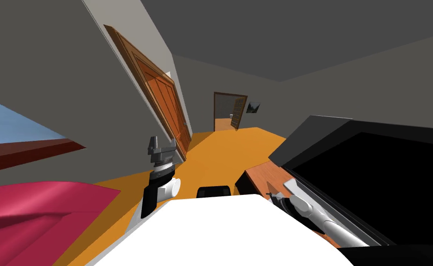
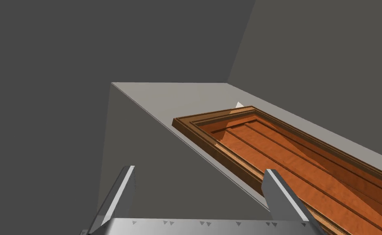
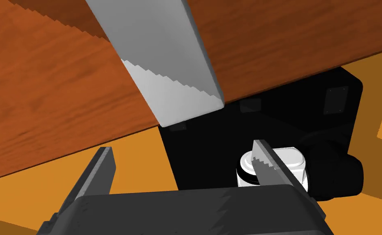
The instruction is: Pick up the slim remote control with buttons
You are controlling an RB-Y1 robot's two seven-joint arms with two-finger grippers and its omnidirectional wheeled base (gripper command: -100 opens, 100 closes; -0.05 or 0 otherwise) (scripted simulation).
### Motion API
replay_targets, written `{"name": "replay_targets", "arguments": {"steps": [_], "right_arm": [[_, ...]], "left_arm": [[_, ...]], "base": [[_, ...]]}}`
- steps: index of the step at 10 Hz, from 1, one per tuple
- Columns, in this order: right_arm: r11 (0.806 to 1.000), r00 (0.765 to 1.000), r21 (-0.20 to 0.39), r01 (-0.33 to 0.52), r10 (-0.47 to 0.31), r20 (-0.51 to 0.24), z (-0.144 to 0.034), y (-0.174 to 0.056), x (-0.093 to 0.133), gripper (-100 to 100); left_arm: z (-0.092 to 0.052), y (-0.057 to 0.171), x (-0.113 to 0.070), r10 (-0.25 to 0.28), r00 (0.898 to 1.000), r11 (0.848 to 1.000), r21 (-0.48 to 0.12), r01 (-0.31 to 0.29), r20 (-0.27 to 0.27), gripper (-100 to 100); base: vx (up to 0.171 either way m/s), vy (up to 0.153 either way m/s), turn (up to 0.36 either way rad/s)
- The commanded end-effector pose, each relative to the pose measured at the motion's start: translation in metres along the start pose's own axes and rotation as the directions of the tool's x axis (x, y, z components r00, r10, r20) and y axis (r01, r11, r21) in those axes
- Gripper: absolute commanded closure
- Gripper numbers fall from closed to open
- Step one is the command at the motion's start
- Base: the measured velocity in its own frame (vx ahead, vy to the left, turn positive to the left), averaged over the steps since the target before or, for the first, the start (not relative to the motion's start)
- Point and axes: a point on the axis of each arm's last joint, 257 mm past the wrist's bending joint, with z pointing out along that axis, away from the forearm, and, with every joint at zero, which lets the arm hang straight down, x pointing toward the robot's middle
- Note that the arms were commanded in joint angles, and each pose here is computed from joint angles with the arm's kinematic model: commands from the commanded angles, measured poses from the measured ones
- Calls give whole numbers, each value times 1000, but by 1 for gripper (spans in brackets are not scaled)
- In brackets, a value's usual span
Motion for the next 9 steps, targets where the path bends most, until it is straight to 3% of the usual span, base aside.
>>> {"name": "replay_targets", "arguments": {"steps": [1,5,9], "right_arm": [[999,999,-38,31,-32,-36,-3,8,16,-100],[992,994,-102,71,-78,-70,-4,21,33,-100],[986,992,-145,87,-99,-73,-1,31,35,-100]], "left_arm": [[0,0,0,0,1000,1000,0,0,0,0],[0,0,0,0,1000,1000,0,0,0,0],[0,0,0,0,1000,1000,0,0,0,0]], "base": [[-22,-89,253],[-37,-81,166],[-27,-82,108]]}}
